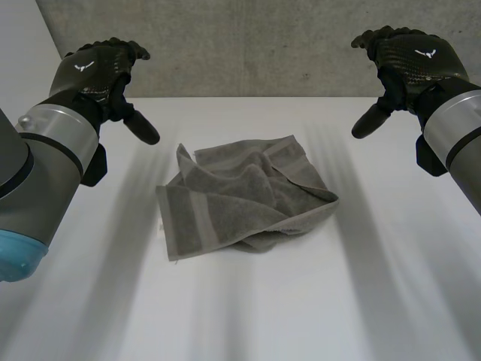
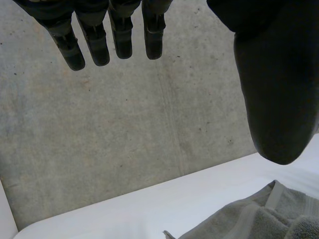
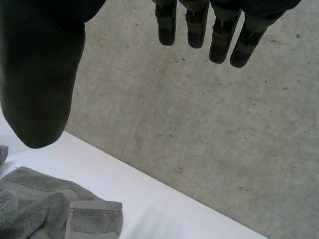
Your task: Fold the towel.
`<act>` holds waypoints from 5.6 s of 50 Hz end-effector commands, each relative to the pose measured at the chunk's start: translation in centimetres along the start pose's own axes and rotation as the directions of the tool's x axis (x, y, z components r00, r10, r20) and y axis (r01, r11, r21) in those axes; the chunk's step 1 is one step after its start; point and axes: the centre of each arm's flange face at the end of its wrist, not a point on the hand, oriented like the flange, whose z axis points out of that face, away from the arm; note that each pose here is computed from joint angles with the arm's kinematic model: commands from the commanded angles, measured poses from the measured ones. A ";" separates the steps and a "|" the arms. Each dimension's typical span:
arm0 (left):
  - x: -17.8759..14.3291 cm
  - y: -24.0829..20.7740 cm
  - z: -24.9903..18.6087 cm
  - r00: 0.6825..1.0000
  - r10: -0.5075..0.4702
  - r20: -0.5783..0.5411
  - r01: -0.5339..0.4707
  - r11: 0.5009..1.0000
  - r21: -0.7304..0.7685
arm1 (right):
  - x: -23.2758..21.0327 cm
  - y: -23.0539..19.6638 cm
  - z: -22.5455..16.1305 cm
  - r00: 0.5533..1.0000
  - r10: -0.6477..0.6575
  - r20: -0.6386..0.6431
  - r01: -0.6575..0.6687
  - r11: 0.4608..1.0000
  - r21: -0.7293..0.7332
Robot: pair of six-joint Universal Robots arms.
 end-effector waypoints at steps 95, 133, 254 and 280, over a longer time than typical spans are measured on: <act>5.1 17.0 0.8 0.995 -0.075 -0.063 0.057 0.964 -0.261 | -2.9 12.9 0.7 0.797 -0.240 0.554 0.464 0.830 -0.308; 7.3 18.5 -0.5 0.993 -0.106 -0.049 0.095 0.977 -0.190 | -4.9 15.0 0.6 0.863 -0.038 0.504 0.292 0.852 -0.434; -0.1 19.2 -4.6 0.794 0.456 -0.402 -0.565 0.798 -0.212 | 3.5 17.8 6.8 0.683 -0.485 0.546 0.623 0.777 -0.091; 0.0 19.6 -5.0 0.792 0.447 -0.416 -0.565 0.795 -0.222 | 2.7 21.5 11.7 0.448 -0.700 0.556 0.798 0.594 0.105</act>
